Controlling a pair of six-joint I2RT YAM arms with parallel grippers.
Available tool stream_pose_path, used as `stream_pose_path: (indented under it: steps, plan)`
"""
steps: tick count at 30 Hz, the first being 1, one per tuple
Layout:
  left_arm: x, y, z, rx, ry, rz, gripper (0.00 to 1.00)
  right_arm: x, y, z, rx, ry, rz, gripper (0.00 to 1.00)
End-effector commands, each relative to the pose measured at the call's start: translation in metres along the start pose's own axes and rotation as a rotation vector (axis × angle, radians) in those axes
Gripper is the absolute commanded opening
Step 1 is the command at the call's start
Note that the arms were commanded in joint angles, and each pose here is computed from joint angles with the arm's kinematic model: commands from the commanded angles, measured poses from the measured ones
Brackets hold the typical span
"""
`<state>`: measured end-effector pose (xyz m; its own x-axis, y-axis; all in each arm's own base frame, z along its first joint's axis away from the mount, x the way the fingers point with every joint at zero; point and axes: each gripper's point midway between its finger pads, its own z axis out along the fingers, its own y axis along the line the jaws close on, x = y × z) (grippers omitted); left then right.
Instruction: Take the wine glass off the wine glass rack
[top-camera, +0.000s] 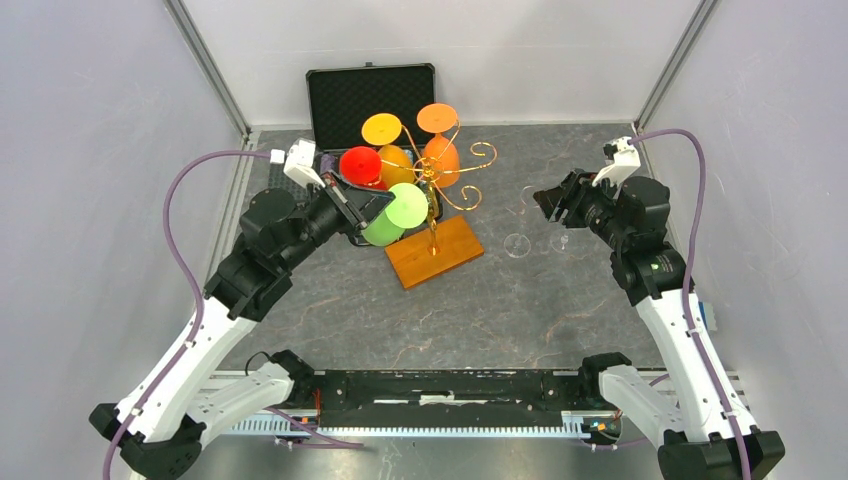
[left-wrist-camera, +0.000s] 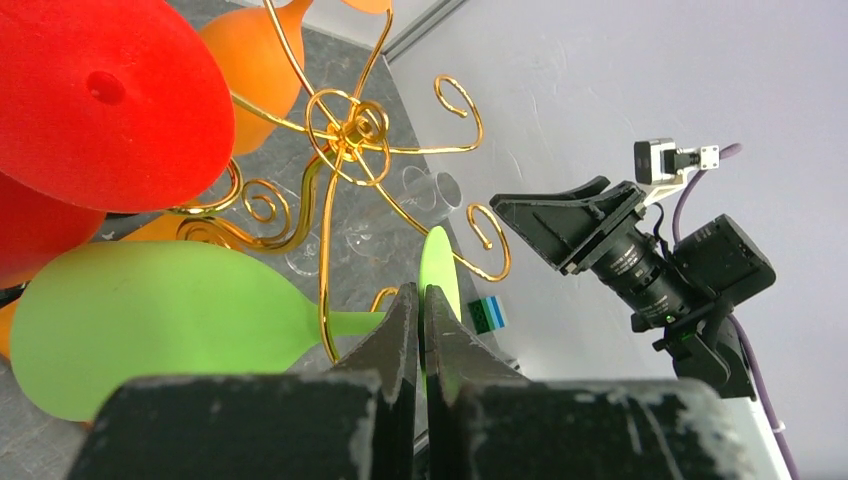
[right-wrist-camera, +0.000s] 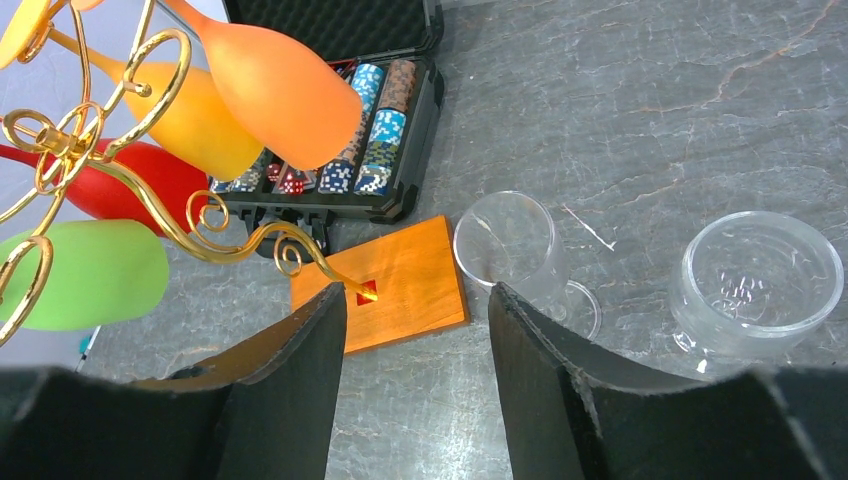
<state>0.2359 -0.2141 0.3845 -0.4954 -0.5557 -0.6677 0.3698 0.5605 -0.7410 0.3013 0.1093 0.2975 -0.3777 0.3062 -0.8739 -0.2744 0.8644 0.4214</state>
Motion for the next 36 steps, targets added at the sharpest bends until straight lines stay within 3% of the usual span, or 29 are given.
stream_pose_path:
  steps: [1,12,17,22,36]
  plan:
    - [-0.029,-0.023,0.003,0.06,-0.097,-0.027,0.02,-0.014,0.006,-0.003,-0.019,-0.052,-0.005,0.59]
    - [-0.018,-0.031,0.015,0.114,-0.039,-0.026,0.02,-0.018,0.02,-0.008,-0.085,-0.061,-0.019,0.62]
    - [-0.002,-0.042,0.014,0.183,0.052,-0.026,0.02,-0.024,0.037,-0.02,-0.174,-0.108,-0.063,0.73]
    - [0.013,-0.056,0.01,0.272,0.14,-0.048,0.02,-0.028,0.059,-0.035,-0.295,-0.162,-0.093,0.82]
    - [0.032,-0.079,0.004,0.424,0.259,-0.225,0.02,-0.003,0.113,-0.077,-0.709,-0.26,-0.238,0.87]
